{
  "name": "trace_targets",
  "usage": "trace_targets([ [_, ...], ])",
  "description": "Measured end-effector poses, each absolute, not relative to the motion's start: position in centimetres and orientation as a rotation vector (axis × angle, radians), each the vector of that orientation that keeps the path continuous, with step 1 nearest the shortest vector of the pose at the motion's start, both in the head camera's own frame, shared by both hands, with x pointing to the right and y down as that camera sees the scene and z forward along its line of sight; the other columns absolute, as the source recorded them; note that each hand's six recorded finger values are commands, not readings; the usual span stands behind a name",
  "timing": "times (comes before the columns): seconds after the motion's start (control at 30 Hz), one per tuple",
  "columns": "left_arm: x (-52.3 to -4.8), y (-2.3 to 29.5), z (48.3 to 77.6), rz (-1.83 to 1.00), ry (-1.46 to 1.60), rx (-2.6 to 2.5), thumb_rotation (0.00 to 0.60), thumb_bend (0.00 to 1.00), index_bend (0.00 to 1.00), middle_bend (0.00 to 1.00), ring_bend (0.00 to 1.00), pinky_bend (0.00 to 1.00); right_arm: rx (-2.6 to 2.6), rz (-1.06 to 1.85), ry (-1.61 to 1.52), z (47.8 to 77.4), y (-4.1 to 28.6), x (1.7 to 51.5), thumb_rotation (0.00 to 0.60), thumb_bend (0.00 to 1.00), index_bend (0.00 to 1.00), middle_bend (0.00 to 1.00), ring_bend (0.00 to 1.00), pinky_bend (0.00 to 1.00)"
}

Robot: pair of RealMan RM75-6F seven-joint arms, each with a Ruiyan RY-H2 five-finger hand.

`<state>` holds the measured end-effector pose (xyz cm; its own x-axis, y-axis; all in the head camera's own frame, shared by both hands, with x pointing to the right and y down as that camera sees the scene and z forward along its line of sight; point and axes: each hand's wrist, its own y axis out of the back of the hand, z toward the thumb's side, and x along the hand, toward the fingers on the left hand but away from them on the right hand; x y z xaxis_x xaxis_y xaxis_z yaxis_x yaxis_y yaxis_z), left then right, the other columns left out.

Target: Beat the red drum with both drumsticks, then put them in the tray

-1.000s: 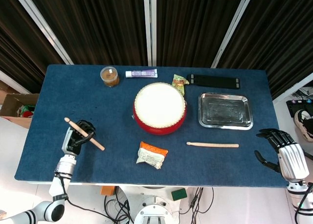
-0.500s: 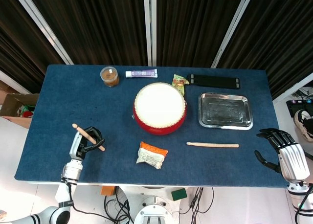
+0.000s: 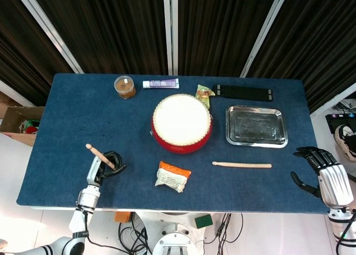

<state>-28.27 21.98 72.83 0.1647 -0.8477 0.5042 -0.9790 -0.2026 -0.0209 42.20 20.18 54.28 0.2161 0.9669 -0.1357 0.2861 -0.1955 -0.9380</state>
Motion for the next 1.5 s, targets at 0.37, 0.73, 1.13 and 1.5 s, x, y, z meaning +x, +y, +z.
trace_targets([
  [0.37,-28.0,22.5,74.0,0.648,-1.725,2.156,0.600,0.09,0.80,0.78,0.73,0.82,-1.644,1.019,-1.210,54.1,20.3,42.3,0.600,0.25,0.36,0.32,0.25,0.34],
  [0.73,-28.1,22.2,74.6,0.662,-1.756,2.164,0.600,0.26,0.91,0.92,0.88,1.00,-1.639,1.009,-1.218,53.8,20.3,42.2,0.600,0.25,0.36,0.32,0.25,0.34],
  [1.13,-28.7,20.7,73.0,0.833,-1.816,2.397,0.600,0.48,1.00,1.00,1.00,1.00,-1.648,1.014,-1.218,53.8,20.4,42.5,0.600,0.25,0.36,0.32,0.25,0.35],
  [1.5,-30.2,18.2,68.6,1.536,-1.761,2.913,0.600,0.50,1.00,1.00,1.00,1.00,-1.806,1.204,-1.047,58.0,20.6,41.3,0.600,0.28,0.36,0.37,0.28,0.40],
])
